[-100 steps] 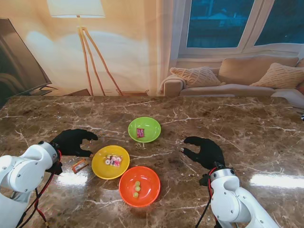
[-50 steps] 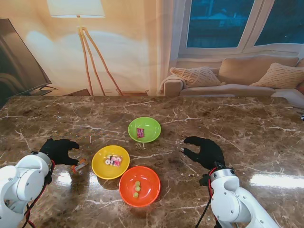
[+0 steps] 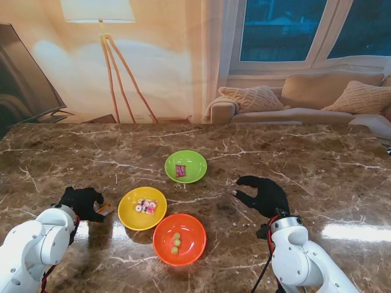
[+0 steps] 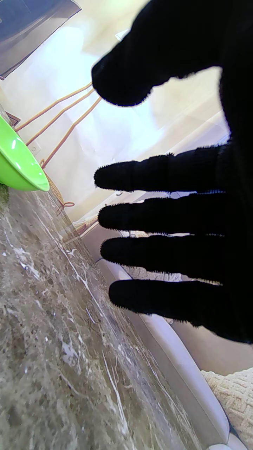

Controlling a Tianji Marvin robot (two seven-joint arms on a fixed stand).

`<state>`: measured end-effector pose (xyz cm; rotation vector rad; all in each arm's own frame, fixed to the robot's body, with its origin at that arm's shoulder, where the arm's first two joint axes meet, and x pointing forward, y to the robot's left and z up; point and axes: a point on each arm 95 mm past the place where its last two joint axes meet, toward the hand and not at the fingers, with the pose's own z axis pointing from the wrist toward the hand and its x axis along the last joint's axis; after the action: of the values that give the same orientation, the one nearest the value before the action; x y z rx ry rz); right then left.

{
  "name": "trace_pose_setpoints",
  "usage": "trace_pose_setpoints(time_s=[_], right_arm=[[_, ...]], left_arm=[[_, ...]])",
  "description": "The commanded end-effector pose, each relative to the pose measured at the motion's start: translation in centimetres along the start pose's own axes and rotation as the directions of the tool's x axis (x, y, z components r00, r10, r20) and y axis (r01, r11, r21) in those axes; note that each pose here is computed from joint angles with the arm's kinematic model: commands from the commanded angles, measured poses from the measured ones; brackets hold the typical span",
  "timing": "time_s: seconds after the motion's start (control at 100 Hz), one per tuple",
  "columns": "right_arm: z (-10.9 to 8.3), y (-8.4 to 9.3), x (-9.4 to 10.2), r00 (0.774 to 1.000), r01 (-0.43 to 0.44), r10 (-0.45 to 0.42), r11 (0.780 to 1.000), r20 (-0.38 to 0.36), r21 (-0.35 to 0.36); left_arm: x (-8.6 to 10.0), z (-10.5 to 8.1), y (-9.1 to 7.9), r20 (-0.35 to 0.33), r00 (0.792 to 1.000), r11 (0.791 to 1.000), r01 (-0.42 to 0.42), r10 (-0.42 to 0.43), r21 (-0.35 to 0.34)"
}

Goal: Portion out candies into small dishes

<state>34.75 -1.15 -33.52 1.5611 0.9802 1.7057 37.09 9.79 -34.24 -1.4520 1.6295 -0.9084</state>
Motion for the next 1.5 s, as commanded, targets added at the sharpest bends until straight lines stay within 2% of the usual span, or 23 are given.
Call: trace_pose_setpoints(time_s=[0.0, 0.19, 0.55, 0.75, 1.3, 1.49], right_arm=[[-0.4, -0.5, -0.2, 1.000, -0.006, 0.006, 1.000, 0.008, 0.023], [-0.4, -0.6, -0.2, 1.000, -0.007, 0.007, 1.000, 0.007, 0.027], [-0.4, -0.6, -0.3, 1.000, -0.008, 0.008, 1.000, 0.009, 0.027], [-0.3, -0.6, -0.4, 1.000, -0.009, 0.009, 1.000, 0.010, 0.024], [-0.3, -0.7, -0.4, 1.000, -0.021, 0.021, 0.999, 0.011, 0.044], [-0.3, -0.7, -0.4, 1.000, -0.027, 0.026, 0.998, 0.011, 0.051]], left_arm=[[0.0, 0.1, 1.0, 0.011, 1.000, 1.000, -0.003, 0.003, -0.018], [-0.1, 0.4, 1.6, 0.028, 1.000, 1.000, -0.009, 0.009, -0.014], [0.8, 1.7, 3.2, 0.012, 1.000, 0.999, -0.018, 0.019, -0.042], [1.0, 2.2, 3.7, 0.034, 0.999, 0.999, -0.019, 0.021, -0.049], [1.1, 2.9, 4.1, 0.037, 0.996, 0.996, 0.079, -0.077, -0.047], [1.1, 2.9, 4.1, 0.017, 0.998, 0.998, 0.062, -0.062, -0.016]])
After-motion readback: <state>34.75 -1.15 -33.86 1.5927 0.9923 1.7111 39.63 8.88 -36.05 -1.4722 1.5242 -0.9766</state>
